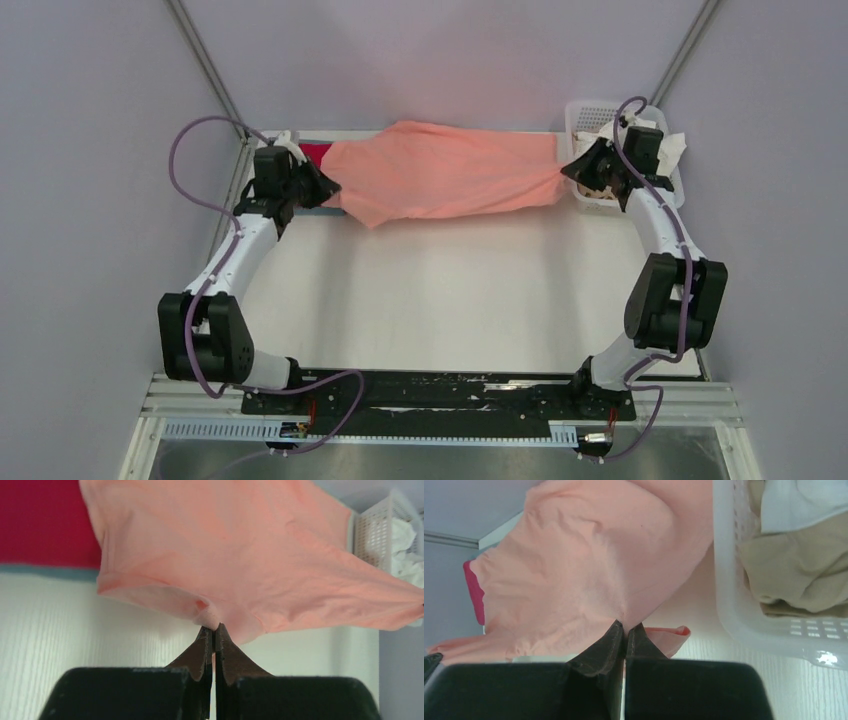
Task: Fold and stack the t-shirts
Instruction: Flatten out the tshirt
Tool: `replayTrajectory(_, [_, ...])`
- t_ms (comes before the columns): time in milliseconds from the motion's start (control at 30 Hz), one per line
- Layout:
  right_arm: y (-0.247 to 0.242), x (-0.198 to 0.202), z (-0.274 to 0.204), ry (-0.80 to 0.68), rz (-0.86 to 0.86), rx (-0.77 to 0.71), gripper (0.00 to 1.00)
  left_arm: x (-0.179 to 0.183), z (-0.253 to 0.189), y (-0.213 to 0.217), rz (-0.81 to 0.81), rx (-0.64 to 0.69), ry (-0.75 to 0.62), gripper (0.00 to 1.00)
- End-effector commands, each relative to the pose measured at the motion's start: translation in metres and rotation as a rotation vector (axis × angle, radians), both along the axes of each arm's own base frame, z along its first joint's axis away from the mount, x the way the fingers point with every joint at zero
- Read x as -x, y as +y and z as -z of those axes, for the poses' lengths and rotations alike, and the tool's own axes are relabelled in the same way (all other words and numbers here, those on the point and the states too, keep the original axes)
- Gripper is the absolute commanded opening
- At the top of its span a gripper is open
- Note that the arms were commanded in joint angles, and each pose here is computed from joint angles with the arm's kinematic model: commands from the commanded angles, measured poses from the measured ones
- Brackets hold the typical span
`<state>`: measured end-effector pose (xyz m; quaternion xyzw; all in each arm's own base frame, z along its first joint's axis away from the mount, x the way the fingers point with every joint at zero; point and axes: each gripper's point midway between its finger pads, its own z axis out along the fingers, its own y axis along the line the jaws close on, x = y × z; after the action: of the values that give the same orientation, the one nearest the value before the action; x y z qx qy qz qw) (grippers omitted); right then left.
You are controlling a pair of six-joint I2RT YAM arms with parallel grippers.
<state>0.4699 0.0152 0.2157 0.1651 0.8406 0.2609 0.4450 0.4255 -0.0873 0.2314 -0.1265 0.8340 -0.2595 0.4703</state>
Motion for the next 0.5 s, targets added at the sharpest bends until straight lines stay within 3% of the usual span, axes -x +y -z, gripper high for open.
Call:
replayTrajectory(0, [-0.003, 0.017, 0.0, -0.016, -0.004, -0.002, 0.0, 0.026, -0.005, -0.004, -0.044, 0.1, -0.027, 0.0])
replayTrajectory(233, [-0.01, 0.053, 0.032, 0.12, 0.056, 0.03, 0.0, 0.084, 0.064, -0.013, -0.079, 0.101, 0.175, 0.0])
replayTrajectory(467, [-0.019, 0.088, 0.032, 0.217, 0.11, 0.094, 0.0, 0.137, 0.057, -0.003, -0.124, 0.091, 0.214, 0.0])
